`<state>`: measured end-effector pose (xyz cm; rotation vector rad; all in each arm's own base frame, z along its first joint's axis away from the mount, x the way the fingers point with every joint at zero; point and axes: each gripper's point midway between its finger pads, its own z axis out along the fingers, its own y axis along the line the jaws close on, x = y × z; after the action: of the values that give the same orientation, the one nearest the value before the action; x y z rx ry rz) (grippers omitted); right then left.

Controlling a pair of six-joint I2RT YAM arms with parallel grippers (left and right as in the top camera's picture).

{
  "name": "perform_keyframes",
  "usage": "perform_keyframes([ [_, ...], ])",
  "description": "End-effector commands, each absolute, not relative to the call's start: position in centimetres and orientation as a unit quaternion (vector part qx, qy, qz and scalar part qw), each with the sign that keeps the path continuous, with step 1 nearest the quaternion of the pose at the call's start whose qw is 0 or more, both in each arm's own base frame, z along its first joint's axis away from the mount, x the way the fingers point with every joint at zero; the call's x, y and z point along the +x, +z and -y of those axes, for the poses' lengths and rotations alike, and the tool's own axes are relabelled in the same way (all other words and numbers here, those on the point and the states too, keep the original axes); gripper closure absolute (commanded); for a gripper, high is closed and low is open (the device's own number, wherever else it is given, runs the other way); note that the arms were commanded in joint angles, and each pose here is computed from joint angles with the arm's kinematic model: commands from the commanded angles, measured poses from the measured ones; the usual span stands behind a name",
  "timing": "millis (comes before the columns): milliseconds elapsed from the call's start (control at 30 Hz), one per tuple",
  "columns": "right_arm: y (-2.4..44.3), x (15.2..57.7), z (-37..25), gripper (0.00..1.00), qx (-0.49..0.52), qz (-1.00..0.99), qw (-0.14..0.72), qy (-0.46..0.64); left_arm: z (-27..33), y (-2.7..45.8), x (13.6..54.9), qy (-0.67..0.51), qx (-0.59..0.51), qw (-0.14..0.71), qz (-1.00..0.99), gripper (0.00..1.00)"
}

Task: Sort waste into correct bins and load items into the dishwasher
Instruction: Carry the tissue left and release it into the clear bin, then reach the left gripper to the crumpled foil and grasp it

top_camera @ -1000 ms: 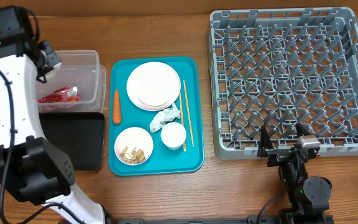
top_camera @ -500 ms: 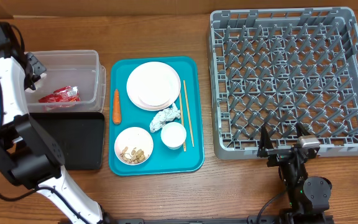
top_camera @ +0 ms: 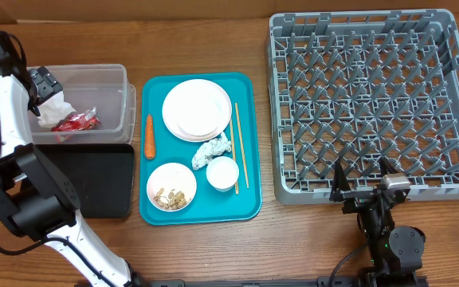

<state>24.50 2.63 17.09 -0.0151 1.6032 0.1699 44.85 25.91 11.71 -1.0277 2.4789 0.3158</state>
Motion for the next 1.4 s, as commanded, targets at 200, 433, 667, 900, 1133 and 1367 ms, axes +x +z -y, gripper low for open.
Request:
perform_keyframes([
  [200, 17.0, 24.5, -2.5, 0.0, -0.006, -0.716, 0.695, 0.074, -17.7, 22.8, 46.1, -0.007, -0.292, 0.313, -0.904, 0.02],
  [433, 17.0, 24.5, -2.5, 0.0, -0.006, -0.715, 0.695, 0.074, -7.9, 24.3, 42.7, -0.084, -0.216, 0.248, -0.941, 0.02],
  [667, 17.0, 24.5, -2.5, 0.0, -0.006, -0.715, 0.695, 0.074, -0.2, 21.8, 40.7, -0.097, -0.124, 0.162, -0.974, 0.19],
  [900, 17.0, 24.5, -2.5, 0.0, -0.006, -0.715, 0.695, 0.074, 7.0, 20.0, 39.5, -0.1, 0.016, 0.121, -0.988, 0.13],
  [1133, 17.0, 24.5, -2.5, 0.0, -0.006, -0.716, 0.695, 0.074, 11.6, 18.0, 38.3, -0.099, 0.085, 0.082, -0.988, 0.0],
  [1367, 17.0, 24.5, -2.5, 0.0, -0.006, -0.715, 0.695, 0.074, 14.4, 15.3, 36.4, -0.093, 0.119, 0.022, -0.988, 0.0],
])
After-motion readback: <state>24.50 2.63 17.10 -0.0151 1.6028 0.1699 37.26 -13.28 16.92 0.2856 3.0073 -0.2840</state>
